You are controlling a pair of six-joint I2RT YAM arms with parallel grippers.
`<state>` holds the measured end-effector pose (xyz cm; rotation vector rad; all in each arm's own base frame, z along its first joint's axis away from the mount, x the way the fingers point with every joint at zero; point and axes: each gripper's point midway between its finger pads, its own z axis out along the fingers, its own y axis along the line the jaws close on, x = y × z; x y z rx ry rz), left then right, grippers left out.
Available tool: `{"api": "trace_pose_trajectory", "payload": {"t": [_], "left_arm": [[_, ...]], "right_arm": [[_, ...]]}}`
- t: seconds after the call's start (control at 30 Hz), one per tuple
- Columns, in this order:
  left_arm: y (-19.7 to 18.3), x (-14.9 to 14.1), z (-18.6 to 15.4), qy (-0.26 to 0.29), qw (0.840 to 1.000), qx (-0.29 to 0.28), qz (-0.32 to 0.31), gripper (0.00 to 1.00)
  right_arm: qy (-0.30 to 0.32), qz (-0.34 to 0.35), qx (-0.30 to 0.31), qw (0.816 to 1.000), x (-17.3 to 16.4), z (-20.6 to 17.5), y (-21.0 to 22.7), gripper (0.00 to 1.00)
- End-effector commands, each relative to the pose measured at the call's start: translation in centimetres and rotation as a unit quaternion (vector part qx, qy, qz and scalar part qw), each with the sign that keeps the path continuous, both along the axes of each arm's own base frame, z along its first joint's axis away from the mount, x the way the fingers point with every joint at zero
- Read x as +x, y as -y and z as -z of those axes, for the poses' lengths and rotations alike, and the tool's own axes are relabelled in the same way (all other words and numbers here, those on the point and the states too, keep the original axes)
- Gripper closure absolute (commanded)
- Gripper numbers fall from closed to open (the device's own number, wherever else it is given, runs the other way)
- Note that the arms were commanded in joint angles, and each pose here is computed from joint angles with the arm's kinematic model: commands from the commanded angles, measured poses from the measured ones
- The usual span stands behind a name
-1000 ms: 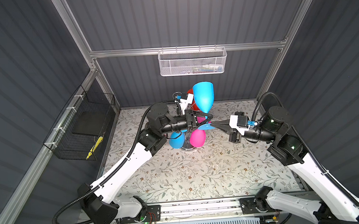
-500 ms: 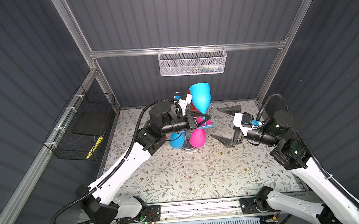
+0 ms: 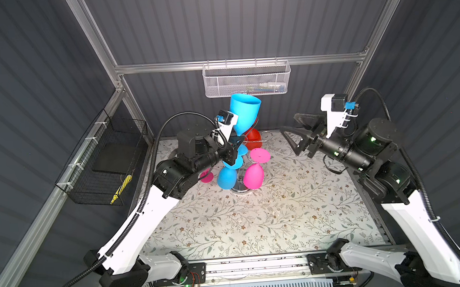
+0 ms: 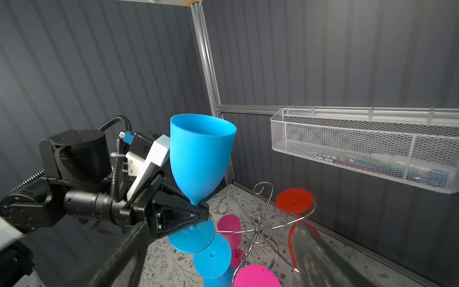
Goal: Take the wine glass off the wine glass rack
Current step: Pick up the wine glass from the wine glass rack.
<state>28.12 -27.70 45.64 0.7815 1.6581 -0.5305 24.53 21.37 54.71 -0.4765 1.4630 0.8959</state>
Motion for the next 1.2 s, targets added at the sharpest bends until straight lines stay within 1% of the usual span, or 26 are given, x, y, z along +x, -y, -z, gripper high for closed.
{"api": "trace_pose_trajectory", "payload": {"t": [0.0,0.07,0.13,0.27,0.47,0.53,0.57,0.67,0.77,1.0,1.17], "left_arm": [[-1.2,1.4,0.9,0.116,0.984,0.137,-0.02,1.0],[-1.6,1.7,0.9,0.158,0.972,0.174,-0.029,1.0],[-1.6,1.6,0.9,0.19,0.959,0.21,-0.03,1.0],[-0.8,1.2,1.3,0.24,0.932,0.27,-0.024,1.0],[-0.2,0.6,1.6,0.283,0.908,0.307,-0.021,1.0],[-0.1,0.5,1.6,0.29,0.904,0.314,-0.021,1.0],[0.0,0.5,1.7,0.292,0.903,0.316,-0.02,1.0],[-0.1,0.6,1.7,0.298,0.898,0.324,-0.025,1.0],[-0.2,0.8,2.0,0.303,0.891,0.338,-0.027,1.0],[-0.5,0.7,2.2,0.308,0.884,0.35,-0.028,1.0],[-0.7,0.7,2.2,0.311,0.881,0.355,-0.029,1.0]], "right_arm": [[-0.153,-0.061,0.036,0.986,0.6,2.7,-1.2,0.16],[-0.191,-0.087,0.045,0.977,1.0,3.1,-1.9,0.2],[-0.221,-0.107,0.037,0.969,1.1,3.6,-2.6,0.23],[-0.273,-0.143,0.031,0.951,1.2,4.8,-3.9,0.31],[-0.305,-0.149,0.032,0.94,1.5,6.3,-4.4,0.42],[-0.31,-0.151,0.032,0.938,1.5,6.6,-4.4,0.47],[-0.312,-0.153,0.033,0.937,1.4,6.7,-4.5,0.51],[-0.319,-0.153,0.035,0.935,1.3,7.0,-4.5,0.59],[-0.319,-0.148,0.034,0.935,1.3,7.2,-4.3,0.63],[-0.318,-0.135,0.031,0.938,1.2,7.2,-3.6,0.7],[-0.321,-0.129,0.031,0.938,1.3,7.4,-3.2,0.82]]}}
